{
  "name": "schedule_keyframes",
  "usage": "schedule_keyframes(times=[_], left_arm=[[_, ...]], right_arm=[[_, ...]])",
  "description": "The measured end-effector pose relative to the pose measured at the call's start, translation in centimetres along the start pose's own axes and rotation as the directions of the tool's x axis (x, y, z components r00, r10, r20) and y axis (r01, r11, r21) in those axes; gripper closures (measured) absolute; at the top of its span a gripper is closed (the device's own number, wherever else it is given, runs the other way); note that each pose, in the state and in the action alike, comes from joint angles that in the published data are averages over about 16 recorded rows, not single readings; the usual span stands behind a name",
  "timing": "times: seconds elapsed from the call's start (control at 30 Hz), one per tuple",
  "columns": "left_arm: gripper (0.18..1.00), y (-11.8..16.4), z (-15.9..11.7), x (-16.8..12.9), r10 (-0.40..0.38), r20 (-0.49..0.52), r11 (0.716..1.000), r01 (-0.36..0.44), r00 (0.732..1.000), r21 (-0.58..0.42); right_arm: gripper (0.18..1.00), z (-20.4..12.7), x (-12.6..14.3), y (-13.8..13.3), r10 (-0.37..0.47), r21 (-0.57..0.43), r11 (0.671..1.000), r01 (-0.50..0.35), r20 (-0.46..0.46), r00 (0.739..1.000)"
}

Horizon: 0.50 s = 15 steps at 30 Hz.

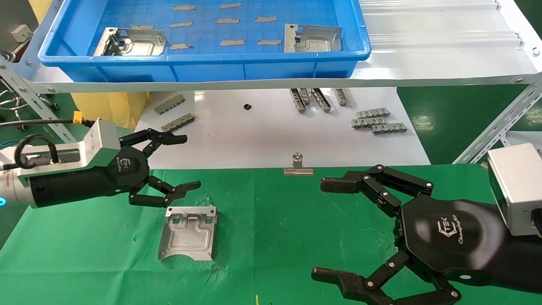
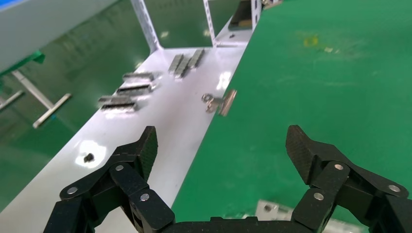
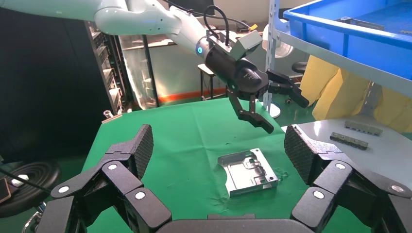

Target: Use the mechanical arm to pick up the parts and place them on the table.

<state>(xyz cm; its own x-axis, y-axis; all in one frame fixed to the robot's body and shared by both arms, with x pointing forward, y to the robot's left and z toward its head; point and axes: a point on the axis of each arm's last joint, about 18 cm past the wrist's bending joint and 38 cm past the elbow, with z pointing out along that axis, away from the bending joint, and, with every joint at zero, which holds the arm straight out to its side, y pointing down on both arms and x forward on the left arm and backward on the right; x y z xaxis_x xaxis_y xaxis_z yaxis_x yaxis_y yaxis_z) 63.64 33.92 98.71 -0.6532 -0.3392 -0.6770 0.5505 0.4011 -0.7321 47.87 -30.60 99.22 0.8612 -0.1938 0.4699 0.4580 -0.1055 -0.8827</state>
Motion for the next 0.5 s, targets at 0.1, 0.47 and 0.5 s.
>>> schedule_keyframes(times=[0.1,0.47,0.5], left_arm=[[0.237,-0.3,-0.1,0.3,-0.017,-0.003,1.000,0.017,1.000,0.024],[0.187,-1.8,-0.8,1.9,-0.073,-0.026,0.992,0.075,0.997,0.104],[0.185,-2.0,-0.9,2.0,-0.078,-0.029,0.991,0.080,0.997,0.111]], right_arm=[[0.179,0.0,0.0,0.0,0.000,0.000,1.000,0.000,0.000,1.000],[0.179,0.0,0.0,0.0,0.000,0.000,1.000,0.000,0.000,1.000],[0.179,0.0,0.0,0.0,0.000,0.000,1.000,0.000,0.000,1.000]])
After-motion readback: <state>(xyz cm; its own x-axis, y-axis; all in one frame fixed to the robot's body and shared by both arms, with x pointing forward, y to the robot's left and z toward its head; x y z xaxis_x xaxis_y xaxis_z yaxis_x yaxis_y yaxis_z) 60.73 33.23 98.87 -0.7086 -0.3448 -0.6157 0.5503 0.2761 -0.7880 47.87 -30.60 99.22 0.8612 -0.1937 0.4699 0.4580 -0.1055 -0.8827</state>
